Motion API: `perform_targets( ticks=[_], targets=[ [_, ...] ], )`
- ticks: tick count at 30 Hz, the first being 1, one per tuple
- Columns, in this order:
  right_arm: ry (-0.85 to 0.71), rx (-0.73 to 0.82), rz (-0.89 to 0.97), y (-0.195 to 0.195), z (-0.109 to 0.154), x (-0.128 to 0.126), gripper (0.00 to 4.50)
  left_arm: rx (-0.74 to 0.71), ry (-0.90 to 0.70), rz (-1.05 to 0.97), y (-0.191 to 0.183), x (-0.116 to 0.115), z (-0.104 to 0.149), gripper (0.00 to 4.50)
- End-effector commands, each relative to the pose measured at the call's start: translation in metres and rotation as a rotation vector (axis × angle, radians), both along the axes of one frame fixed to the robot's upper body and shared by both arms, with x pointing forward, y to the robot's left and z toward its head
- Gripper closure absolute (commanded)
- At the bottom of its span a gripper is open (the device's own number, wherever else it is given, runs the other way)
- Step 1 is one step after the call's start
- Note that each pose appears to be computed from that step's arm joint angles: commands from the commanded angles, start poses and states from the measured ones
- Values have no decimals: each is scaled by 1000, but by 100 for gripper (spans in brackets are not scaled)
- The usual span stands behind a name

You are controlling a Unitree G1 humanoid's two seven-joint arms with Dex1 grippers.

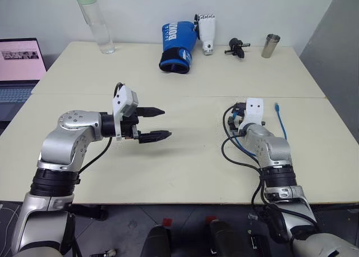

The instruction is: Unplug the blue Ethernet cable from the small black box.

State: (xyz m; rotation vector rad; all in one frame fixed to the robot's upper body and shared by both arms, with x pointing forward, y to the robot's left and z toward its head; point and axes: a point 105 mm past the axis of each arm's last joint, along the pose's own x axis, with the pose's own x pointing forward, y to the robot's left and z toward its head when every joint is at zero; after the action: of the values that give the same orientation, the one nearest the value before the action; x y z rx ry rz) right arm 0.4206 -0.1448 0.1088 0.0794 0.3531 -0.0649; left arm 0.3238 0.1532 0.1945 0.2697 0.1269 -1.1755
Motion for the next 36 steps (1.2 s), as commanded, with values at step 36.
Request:
perform_targets(
  ticks=[36],
  targets=[
    [14,-2,30,40,-2,-4,93,-7,-52,6,-1,2,21,0]
  ],
)
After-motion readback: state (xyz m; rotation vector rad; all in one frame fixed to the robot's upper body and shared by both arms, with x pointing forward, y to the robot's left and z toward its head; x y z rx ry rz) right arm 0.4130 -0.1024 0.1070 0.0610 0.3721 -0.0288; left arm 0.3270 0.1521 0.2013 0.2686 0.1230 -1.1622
